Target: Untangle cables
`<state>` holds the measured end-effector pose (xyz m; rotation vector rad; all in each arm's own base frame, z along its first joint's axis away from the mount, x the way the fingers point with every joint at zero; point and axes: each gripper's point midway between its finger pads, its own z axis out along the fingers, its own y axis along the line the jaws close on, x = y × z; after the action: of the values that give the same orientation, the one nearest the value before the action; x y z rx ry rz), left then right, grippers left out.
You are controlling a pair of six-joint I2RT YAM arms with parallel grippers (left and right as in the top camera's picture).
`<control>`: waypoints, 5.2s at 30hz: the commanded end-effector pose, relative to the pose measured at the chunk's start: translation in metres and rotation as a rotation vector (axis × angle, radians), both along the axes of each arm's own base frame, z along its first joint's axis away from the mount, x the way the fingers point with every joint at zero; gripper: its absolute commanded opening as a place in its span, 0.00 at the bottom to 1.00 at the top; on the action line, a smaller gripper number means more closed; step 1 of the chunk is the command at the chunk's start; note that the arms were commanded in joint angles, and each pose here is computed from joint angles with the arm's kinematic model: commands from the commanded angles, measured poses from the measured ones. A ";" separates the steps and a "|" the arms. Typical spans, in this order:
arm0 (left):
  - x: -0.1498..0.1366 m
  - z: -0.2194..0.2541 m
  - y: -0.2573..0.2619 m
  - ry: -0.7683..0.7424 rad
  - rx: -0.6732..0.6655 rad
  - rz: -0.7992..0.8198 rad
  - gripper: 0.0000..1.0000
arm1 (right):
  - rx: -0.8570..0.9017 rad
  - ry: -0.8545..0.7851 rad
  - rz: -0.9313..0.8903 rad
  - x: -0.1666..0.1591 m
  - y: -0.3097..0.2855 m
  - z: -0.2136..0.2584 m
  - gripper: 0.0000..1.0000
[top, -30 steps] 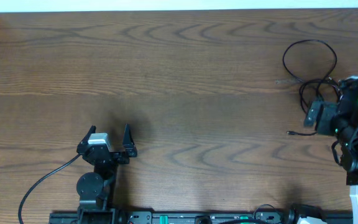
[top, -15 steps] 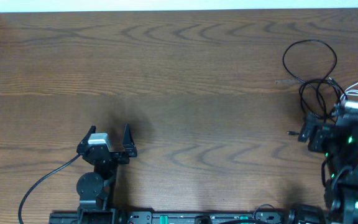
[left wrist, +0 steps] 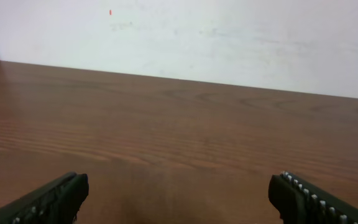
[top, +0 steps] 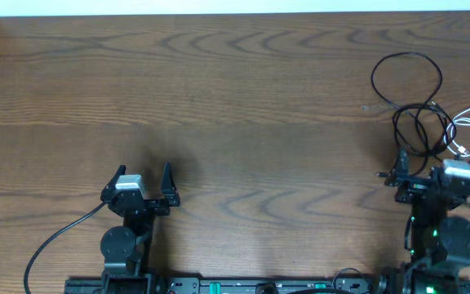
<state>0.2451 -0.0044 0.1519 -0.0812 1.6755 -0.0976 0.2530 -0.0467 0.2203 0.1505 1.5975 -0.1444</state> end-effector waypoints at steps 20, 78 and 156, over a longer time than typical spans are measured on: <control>-0.001 -0.016 0.005 0.050 0.021 0.026 0.98 | -0.025 -0.186 -0.012 -0.019 0.000 0.020 0.99; -0.001 -0.016 0.005 0.050 0.021 0.025 0.98 | 0.009 0.043 0.224 -0.007 0.056 -0.064 0.99; -0.001 -0.016 0.005 0.050 0.021 0.026 0.98 | 0.009 0.042 0.219 -0.007 0.055 -0.064 0.99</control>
<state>0.2451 -0.0040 0.1518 -0.0832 1.6762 -0.0953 0.2464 0.0068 0.1566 -0.0207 1.6468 0.0198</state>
